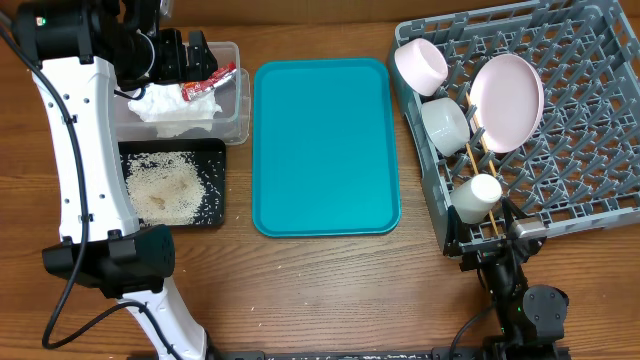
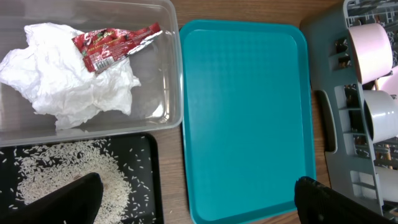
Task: Sort waste into correct bins and load items into the dishwasher
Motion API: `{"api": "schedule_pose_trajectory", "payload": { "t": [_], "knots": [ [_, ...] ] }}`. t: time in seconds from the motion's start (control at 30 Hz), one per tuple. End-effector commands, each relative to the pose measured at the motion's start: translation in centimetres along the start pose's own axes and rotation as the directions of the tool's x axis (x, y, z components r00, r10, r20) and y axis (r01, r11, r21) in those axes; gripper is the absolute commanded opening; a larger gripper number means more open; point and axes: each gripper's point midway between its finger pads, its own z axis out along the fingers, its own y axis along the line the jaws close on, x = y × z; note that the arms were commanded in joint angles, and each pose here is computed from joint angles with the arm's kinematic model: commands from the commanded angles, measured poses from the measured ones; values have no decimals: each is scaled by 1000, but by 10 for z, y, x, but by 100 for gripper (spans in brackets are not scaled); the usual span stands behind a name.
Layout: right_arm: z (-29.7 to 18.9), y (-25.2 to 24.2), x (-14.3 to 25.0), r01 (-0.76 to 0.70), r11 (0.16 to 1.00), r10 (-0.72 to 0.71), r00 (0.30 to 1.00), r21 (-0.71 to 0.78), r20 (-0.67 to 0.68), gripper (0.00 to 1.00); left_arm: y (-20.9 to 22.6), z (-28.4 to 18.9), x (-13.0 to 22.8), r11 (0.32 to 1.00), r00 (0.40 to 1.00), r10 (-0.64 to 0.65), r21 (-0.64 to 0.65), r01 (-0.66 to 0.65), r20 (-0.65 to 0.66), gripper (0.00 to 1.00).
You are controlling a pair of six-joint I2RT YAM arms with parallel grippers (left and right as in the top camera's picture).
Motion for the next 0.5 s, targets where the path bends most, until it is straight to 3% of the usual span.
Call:
{"api": "schedule_pose_trajectory", "payload": {
  "t": [0.0,0.3,0.47],
  "knots": [
    [0,3,2,-3,1000,3,1000,-16,4,100,-3,-1,-1,1000,1000,3,-1,-3,7,100],
    [0,3,2,-3,1000,3,1000,-16,4,100,10,-20,-14,992,994,55,-114,-45,91,100],
    [0,3,2,-3,1000,3,1000,-16,4,100,-11,-36,-29,986,949,164,-77,-148,270,100]
  ]
}}
